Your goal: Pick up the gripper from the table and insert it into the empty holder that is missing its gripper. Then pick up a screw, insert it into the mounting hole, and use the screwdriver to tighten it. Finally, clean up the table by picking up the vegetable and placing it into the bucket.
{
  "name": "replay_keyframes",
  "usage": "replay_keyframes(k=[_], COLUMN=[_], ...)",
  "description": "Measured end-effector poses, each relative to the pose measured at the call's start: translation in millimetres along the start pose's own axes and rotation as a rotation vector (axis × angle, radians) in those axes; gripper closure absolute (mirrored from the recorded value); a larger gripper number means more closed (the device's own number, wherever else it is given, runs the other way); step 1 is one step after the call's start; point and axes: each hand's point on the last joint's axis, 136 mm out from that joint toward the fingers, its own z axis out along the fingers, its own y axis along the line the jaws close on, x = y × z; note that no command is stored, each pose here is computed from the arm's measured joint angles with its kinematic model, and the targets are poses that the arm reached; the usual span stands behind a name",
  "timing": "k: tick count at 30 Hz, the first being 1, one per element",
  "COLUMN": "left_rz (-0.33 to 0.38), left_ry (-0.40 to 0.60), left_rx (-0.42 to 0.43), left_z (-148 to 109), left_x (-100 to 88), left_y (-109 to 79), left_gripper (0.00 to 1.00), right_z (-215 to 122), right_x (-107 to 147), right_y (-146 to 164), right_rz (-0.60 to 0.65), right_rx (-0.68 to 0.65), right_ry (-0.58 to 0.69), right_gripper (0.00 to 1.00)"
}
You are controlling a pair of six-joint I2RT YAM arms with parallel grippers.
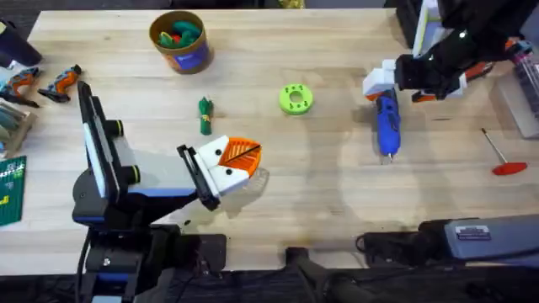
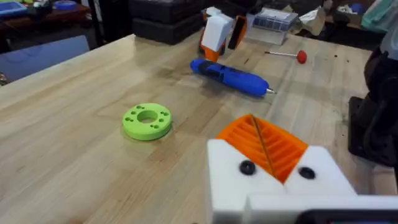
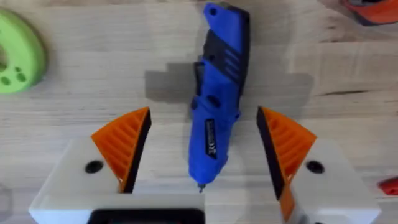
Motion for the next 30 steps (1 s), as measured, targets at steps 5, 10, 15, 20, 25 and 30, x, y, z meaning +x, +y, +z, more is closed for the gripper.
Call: replay_keyframes(k=[5, 10, 15, 20, 25, 30], left_rz=[0.000, 0.000, 0.000, 0.000, 0.000, 0.000], left_ry=[0.000, 0.000, 0.000, 0.000, 0.000, 0.000], left_rx=[0.000, 0.000, 0.000, 0.000, 0.000, 0.000], left_z=[0.0, 0.0, 0.0, 0.0, 0.0, 0.0], left_x=[0.0, -0.1, 0.0, 0.0, -0.1, 0.0], left_y=[0.0, 0.0, 0.0, 0.0, 0.0, 0.0], left_gripper=[0.996, 0.996, 0.996, 0.996, 0.996, 0.996], right_z=[22.7, 46.4, 62.4, 76.2, 77.4, 77.7], right_x=[-0.2, 1.3, -1.0, 1.4, 0.3, -1.1], right_y=[-15.3, -21.9, -21.8, -22.0, -22.6, -23.2], right_rz=[-0.006, -0.006, -0.036, -0.048, -0.054, -0.058], right_rx=[0.013, 0.021, 0.019, 0.019, 0.022, 0.025], right_ry=[0.055, 0.107, 0.123, 0.153, 0.149, 0.144], right_gripper=[0.010, 0.010, 0.010, 0.014, 0.061, 0.267])
